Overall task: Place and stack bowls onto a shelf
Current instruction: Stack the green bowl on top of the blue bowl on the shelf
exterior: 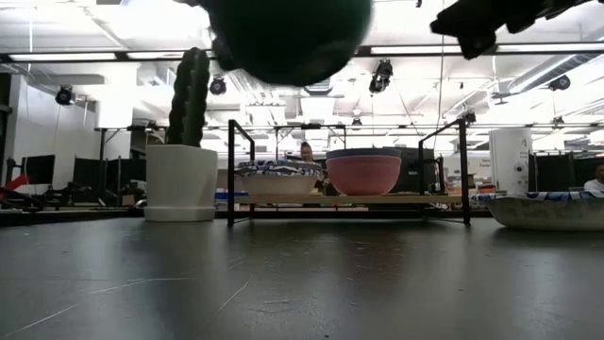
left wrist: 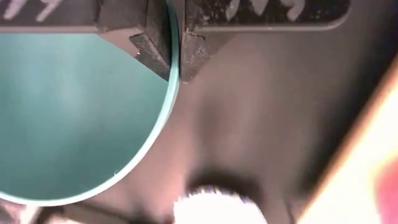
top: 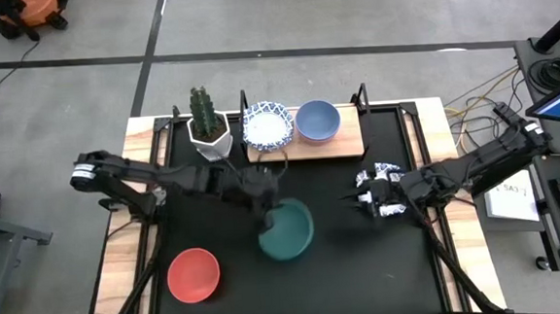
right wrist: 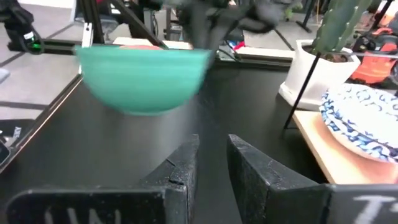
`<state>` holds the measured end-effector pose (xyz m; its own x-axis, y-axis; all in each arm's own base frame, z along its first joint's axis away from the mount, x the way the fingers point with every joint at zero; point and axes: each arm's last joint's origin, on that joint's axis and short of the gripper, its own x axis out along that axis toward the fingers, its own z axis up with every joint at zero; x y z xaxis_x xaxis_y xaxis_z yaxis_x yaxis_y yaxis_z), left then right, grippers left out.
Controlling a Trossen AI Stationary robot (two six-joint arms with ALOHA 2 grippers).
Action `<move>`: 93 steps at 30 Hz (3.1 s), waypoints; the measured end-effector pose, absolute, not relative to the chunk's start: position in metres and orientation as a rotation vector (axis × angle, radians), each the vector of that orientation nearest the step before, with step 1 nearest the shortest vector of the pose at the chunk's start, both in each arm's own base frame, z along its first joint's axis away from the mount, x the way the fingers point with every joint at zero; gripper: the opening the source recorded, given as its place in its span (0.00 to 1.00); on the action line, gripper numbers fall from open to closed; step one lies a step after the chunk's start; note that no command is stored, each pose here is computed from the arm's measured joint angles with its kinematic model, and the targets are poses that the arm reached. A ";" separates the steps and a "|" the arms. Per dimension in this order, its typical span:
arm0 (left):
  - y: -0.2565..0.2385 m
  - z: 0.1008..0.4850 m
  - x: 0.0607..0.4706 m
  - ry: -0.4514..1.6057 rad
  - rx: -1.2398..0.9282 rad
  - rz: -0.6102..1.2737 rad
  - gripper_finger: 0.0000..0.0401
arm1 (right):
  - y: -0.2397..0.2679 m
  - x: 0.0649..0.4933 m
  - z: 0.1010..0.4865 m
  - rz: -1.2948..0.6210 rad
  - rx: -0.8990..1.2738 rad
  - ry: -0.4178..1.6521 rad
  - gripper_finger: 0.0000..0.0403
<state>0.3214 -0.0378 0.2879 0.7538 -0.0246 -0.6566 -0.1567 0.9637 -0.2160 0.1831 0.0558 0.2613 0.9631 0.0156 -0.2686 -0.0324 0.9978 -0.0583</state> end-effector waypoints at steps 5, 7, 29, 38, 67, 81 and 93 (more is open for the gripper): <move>0.007 0.327 0.343 0.571 -0.231 0.239 0.00 | 0.048 0.162 0.275 0.030 -0.100 0.228 0.18; 0.027 0.339 0.350 0.527 -0.198 0.323 0.00 | 0.045 0.154 0.280 0.032 -0.111 0.196 0.18; 0.186 0.337 0.416 0.719 -0.064 0.583 0.00 | 0.043 0.148 0.280 0.034 -0.131 0.191 0.17; 0.211 0.327 0.426 0.735 -0.061 0.615 0.00 | 0.045 0.152 0.277 0.032 -0.113 0.210 0.17; 0.213 0.336 0.430 0.754 0.014 0.577 0.31 | 0.044 0.156 0.282 -0.033 0.050 0.149 0.17; 0.115 0.403 0.393 0.830 0.086 0.357 0.32 | 0.033 0.183 0.274 -0.405 0.106 0.199 0.17; 0.021 0.422 0.333 0.653 0.111 0.201 0.32 | -0.011 0.215 0.301 -0.479 0.028 0.269 0.17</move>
